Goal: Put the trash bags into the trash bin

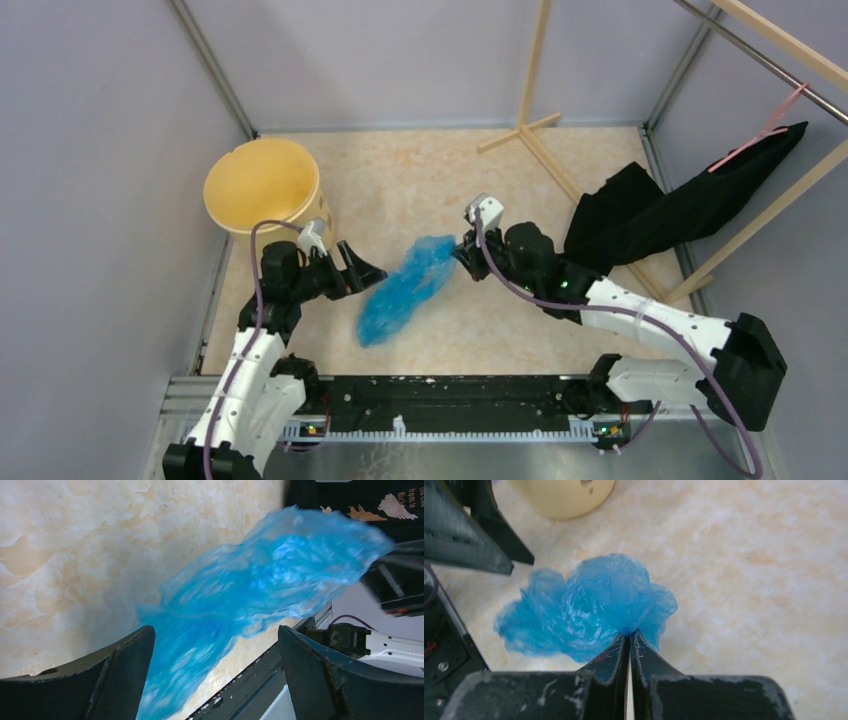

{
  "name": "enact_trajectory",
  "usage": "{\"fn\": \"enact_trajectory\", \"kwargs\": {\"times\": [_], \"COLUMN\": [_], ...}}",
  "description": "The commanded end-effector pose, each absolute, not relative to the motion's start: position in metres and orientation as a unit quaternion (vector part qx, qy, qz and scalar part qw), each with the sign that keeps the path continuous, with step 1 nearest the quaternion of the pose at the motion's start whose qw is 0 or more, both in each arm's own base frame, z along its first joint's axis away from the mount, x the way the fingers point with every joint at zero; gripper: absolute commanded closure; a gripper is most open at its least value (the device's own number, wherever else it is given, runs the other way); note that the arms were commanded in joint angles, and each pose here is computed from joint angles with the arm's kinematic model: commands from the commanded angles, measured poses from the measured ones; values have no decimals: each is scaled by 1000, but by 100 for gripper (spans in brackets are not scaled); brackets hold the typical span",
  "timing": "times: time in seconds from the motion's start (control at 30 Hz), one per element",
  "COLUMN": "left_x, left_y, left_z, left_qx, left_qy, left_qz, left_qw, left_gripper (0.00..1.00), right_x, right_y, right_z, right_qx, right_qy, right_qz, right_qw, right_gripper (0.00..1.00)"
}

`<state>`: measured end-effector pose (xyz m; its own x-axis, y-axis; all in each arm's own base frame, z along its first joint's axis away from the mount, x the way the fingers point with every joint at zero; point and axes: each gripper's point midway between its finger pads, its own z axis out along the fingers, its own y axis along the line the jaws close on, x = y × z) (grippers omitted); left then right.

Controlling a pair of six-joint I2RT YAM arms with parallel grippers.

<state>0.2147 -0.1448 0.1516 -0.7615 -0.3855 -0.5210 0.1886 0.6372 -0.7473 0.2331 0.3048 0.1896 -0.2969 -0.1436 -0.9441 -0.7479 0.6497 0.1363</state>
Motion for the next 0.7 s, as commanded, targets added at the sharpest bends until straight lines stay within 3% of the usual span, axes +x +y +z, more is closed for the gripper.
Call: {"fn": "enact_trajectory", "kwargs": {"times": [0.0,0.17,0.3,0.43,0.67], "left_x": [217,214,214,216,216], "left_y": [-146,-143,-134,-127,-142], "left_z": [192,223,230,221,184], "left_qx": [-25,-18,-23,-35,-41], "left_qy": [812,790,783,791,813], "left_qz": [-433,-431,-408,-384,-423], "left_qw": [391,436,469,476,399], "left_gripper": [1,1,1,1,1], "right_x": [259,257,246,236,259], "right_y": [284,285,302,313,264], "right_z": [304,388,398,350,207], "right_qx": [-286,-295,-322,-326,-124], "right_qy": [690,622,592,598,757], "right_qz": [231,243,286,327,300], "right_qw": [624,683,682,655,567], "right_gripper": [100,100,100,100,100]}}
